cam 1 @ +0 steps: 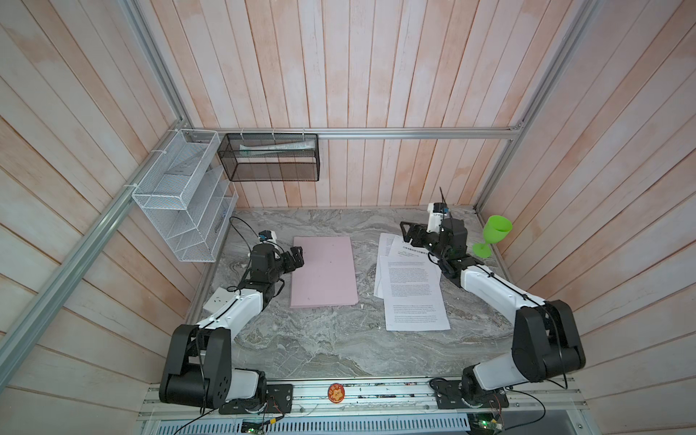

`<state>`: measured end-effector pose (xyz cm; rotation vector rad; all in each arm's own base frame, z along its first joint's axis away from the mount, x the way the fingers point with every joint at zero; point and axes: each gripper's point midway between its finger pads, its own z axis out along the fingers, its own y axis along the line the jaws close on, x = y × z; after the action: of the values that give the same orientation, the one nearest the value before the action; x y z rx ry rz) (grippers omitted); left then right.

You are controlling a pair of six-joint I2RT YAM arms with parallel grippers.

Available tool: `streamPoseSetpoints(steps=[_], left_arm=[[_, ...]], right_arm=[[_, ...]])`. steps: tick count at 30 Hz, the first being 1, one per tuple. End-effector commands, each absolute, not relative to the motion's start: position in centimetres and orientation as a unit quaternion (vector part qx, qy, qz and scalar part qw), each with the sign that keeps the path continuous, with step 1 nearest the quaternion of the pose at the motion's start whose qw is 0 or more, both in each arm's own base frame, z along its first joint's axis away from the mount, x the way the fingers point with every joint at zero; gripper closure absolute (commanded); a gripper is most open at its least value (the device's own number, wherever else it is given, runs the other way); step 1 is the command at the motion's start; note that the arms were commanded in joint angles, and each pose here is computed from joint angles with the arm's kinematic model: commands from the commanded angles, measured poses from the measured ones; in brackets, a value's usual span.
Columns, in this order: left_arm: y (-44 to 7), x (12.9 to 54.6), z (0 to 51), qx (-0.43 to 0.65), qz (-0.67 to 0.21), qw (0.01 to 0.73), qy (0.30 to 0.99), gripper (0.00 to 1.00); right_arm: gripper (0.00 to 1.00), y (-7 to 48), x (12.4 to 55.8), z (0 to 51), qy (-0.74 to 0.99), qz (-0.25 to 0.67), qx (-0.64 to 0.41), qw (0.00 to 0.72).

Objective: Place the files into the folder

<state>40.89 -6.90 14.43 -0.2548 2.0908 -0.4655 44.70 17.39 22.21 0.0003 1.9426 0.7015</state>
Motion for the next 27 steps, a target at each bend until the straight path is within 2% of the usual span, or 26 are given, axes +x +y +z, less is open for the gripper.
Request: streamPoseSetpoints(steps=[1, 13, 27], left_arm=[[-8.3, 40.7, 13.4, -0.106, -0.227, 0.432, 0.866, 0.0], [-9.4, 39.8, 9.4, -0.104, -0.252, 0.384, 0.882, 0.0], [-9.7, 39.9, 7.7, -0.106, -0.256, 0.363, 0.89, 0.0]], right_arm=[[0.2, 22.1, 42.4, 18.3, 0.843, 0.359, -0.004, 0.4], [0.23, 30.9, 40.9, 11.5, 0.865, 0.402, -0.059, 0.296], [0.24, 33.3, 41.7, 7.1, 0.878, 0.409, -0.073, 0.237]])
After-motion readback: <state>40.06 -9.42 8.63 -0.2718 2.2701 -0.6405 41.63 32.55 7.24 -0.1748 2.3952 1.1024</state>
